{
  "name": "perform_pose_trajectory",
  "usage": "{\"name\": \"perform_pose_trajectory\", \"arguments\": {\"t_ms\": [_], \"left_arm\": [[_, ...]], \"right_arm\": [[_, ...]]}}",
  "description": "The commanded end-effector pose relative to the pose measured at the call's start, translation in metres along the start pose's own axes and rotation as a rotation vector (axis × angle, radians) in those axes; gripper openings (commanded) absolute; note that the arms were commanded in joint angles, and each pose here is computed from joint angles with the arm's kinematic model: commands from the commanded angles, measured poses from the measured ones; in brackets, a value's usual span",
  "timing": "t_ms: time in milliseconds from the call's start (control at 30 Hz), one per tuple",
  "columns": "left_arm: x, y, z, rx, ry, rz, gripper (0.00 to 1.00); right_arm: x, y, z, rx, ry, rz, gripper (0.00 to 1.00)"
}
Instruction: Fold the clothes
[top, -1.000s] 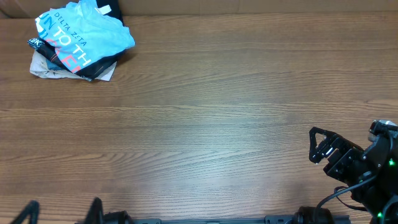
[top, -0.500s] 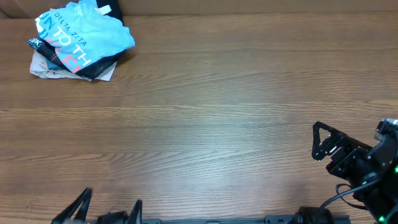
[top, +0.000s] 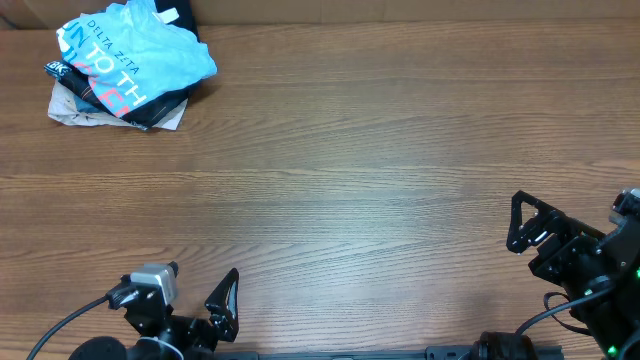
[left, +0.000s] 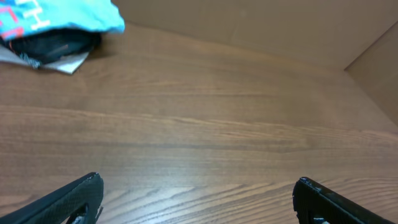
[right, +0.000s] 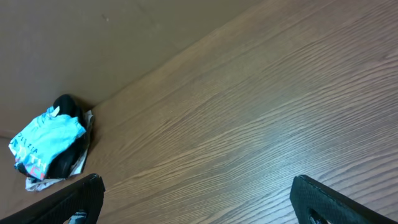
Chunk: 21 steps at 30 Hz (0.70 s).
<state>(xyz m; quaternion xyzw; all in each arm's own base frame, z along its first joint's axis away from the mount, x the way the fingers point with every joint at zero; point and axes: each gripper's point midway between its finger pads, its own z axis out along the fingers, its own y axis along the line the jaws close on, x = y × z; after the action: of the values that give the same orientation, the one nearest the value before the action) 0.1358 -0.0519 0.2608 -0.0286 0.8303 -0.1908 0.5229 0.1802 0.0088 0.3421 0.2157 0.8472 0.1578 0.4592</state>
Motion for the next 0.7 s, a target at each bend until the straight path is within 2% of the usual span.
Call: {"name": "perform_pose_trajectory", "arguments": {"t_ms": [0,667], "left_arm": [[0.005,0.007,0.007,-0.018,0.009,-0.022,1.00],[0.017,0.015,0.011,-0.048,0.051,-0.047,1.00]], "right_arm": [[-0.002,-0.001,-0.001,0.004,-0.012,-0.001,1.00],[0.011,-0.008,-0.001,0.032,0.041,0.008,1.00]]}}
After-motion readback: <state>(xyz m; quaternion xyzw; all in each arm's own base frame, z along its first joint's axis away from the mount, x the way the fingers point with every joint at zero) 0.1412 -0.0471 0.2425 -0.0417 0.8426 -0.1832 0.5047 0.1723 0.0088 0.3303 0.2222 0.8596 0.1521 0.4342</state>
